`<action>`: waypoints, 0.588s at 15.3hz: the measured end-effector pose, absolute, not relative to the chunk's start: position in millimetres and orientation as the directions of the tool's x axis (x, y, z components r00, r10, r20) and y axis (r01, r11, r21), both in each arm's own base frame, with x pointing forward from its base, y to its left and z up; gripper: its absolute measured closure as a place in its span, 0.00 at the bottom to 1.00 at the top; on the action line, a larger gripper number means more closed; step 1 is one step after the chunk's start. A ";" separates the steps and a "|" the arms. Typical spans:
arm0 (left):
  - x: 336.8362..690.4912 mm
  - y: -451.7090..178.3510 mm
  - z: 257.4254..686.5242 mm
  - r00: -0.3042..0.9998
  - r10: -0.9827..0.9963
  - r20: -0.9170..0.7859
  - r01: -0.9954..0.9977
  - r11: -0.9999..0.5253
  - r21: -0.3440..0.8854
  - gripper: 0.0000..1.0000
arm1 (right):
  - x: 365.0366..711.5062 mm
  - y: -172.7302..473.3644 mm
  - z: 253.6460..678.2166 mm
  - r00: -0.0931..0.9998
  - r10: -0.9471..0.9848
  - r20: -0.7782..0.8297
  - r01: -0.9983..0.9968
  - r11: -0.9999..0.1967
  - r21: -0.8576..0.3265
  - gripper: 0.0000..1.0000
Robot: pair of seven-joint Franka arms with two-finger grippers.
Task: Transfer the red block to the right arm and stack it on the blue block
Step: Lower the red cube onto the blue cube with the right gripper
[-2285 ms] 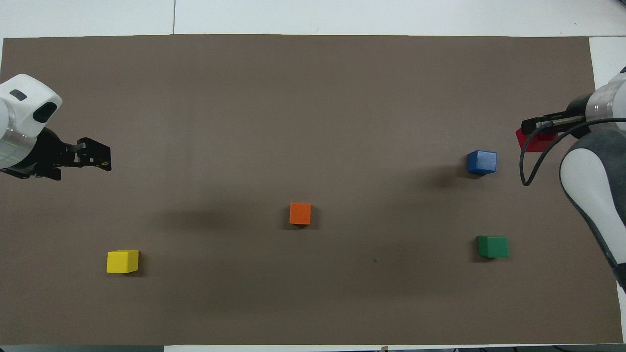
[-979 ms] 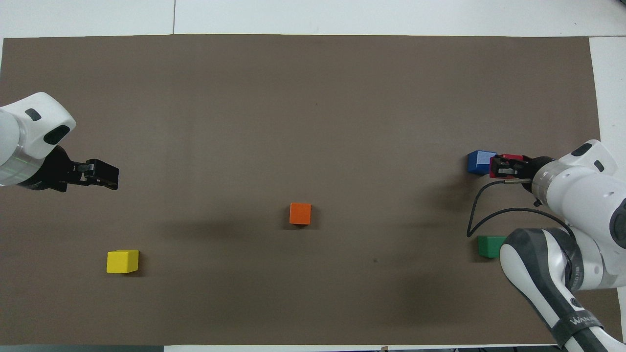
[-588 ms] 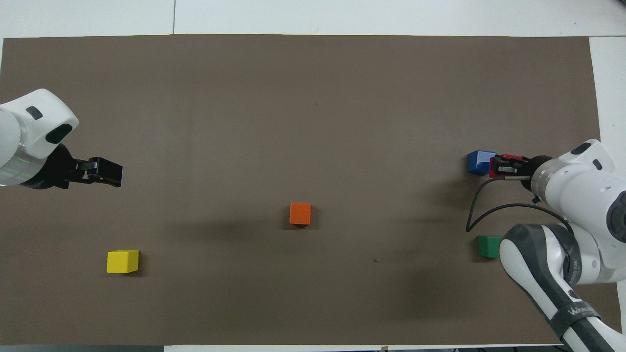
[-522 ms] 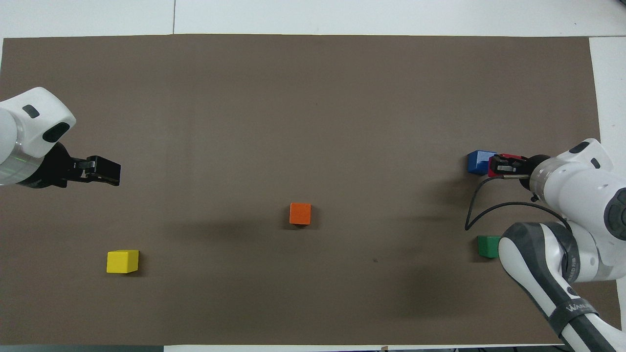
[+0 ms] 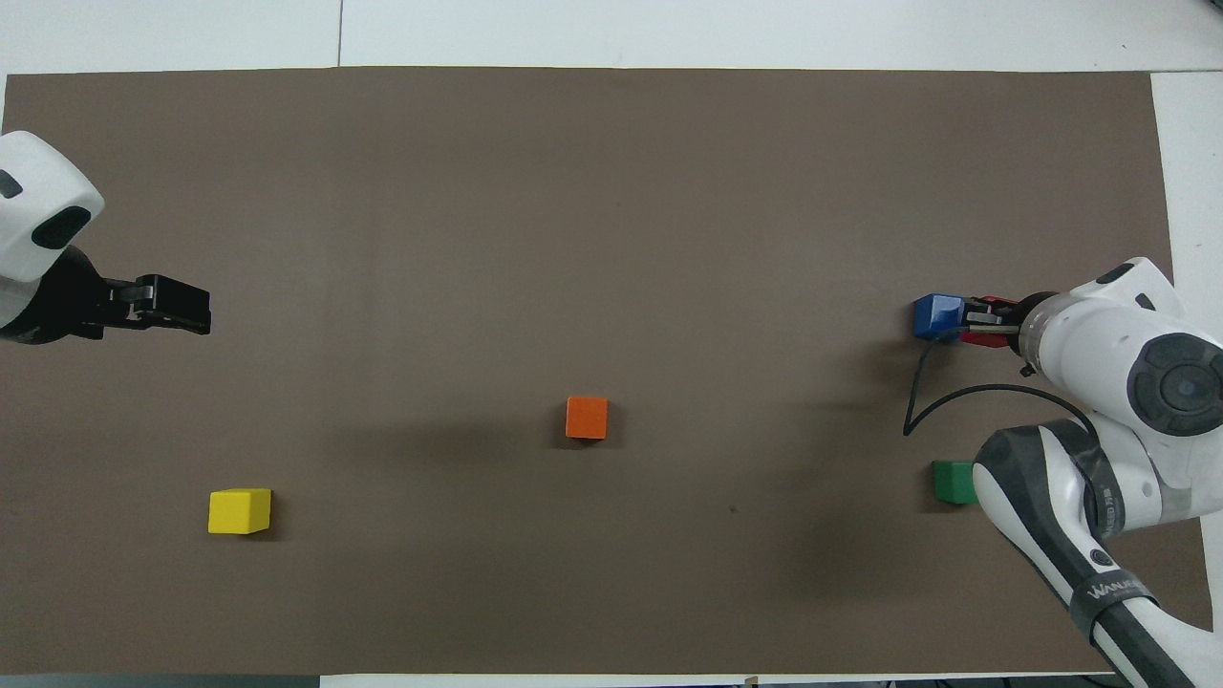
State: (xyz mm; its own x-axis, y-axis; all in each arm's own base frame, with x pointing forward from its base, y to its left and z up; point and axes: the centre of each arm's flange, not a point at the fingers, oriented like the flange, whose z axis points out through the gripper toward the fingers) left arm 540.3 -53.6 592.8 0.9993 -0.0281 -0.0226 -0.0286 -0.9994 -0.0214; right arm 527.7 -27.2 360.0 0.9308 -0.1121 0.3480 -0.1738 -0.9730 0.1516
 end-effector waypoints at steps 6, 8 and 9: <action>543.7 -55.4 596.6 1.000 -0.031 -0.002 -0.031 -0.999 -0.019 0.00 | 537.3 -20.4 360.9 0.930 -0.147 0.336 -0.207 -0.967 0.149 0.41; 543.8 -54.0 594.8 1.000 -0.029 -0.006 -0.029 -0.999 -0.020 0.00 | 540.1 -9.0 359.1 0.929 -0.155 0.335 -0.213 -0.967 0.141 0.41; 543.8 -53.4 594.7 1.000 -0.028 -0.006 -0.028 -0.999 -0.020 0.00 | 541.0 -4.6 358.4 0.930 -0.158 0.332 -0.214 -0.967 0.141 0.41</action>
